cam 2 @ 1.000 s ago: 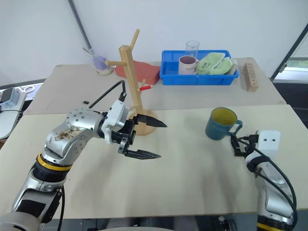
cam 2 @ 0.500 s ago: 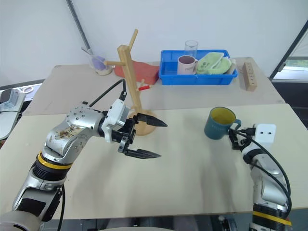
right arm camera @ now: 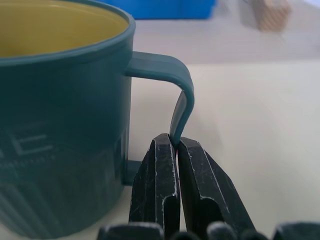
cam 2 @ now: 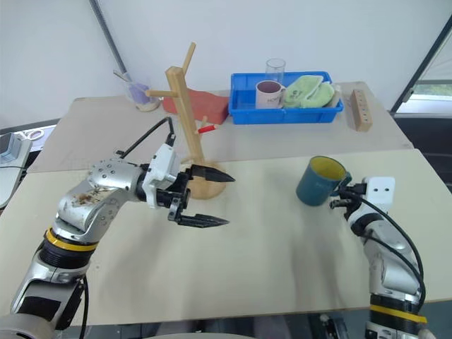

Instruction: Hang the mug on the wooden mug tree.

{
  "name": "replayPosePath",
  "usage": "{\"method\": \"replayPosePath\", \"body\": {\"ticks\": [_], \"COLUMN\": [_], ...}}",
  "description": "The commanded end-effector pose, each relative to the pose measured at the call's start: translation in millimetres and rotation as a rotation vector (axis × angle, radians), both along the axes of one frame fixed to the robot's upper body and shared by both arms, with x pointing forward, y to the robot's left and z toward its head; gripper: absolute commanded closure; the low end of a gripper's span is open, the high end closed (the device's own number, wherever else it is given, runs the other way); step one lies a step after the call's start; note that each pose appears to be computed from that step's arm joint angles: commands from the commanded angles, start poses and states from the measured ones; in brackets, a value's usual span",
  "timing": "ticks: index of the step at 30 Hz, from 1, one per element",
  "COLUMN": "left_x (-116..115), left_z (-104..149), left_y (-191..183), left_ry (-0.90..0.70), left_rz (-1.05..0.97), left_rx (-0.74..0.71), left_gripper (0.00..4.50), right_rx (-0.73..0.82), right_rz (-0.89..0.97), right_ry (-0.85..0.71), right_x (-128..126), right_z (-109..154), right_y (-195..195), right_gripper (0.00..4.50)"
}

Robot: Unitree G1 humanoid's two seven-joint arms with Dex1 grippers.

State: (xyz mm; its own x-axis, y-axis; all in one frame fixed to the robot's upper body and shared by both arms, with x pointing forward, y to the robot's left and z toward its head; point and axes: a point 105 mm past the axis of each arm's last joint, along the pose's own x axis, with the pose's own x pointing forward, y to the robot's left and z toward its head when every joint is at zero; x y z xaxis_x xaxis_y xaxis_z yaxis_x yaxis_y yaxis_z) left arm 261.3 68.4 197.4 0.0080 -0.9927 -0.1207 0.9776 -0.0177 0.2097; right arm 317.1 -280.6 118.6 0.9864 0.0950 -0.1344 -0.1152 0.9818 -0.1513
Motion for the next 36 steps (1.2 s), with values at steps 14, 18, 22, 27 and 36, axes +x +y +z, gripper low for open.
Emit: {"method": "replayPosePath", "body": {"ticks": [14,18,22,27,36], "left_x": [-8.7,-12.3,-10.6,-10.6,-9.9], "left_z": [15.4,11.3,14.1,15.3,23.1], "left_y": [92.7,91.3,85.9,81.3,73.3], "left_ry": [0.081,0.085,0.076,0.069,0.055], "left_rz": [0.471,0.478,0.475,0.473,0.471], "left_rx": [-0.219,-0.211,-0.225,-0.235,-0.268], "left_gripper": [0.00,0.00,0.00,0.00,0.00], "right_rx": [-0.973,-1.039,-1.075,-1.083,-1.102], "right_rz": [0.942,1.020,1.053,1.080,1.126], "right_ry": [-0.363,-0.390,-0.419,-0.457,-0.479], "right_x": [29.2,43.9,56.8,63.7,67.9], "right_z": [148.1,153.5,156.9,161.3,166.7], "right_y": [175.7,194.7,205.0,214.0,228.3], "right_gripper": [4.46,4.46,4.46,4.46,4.46]}}
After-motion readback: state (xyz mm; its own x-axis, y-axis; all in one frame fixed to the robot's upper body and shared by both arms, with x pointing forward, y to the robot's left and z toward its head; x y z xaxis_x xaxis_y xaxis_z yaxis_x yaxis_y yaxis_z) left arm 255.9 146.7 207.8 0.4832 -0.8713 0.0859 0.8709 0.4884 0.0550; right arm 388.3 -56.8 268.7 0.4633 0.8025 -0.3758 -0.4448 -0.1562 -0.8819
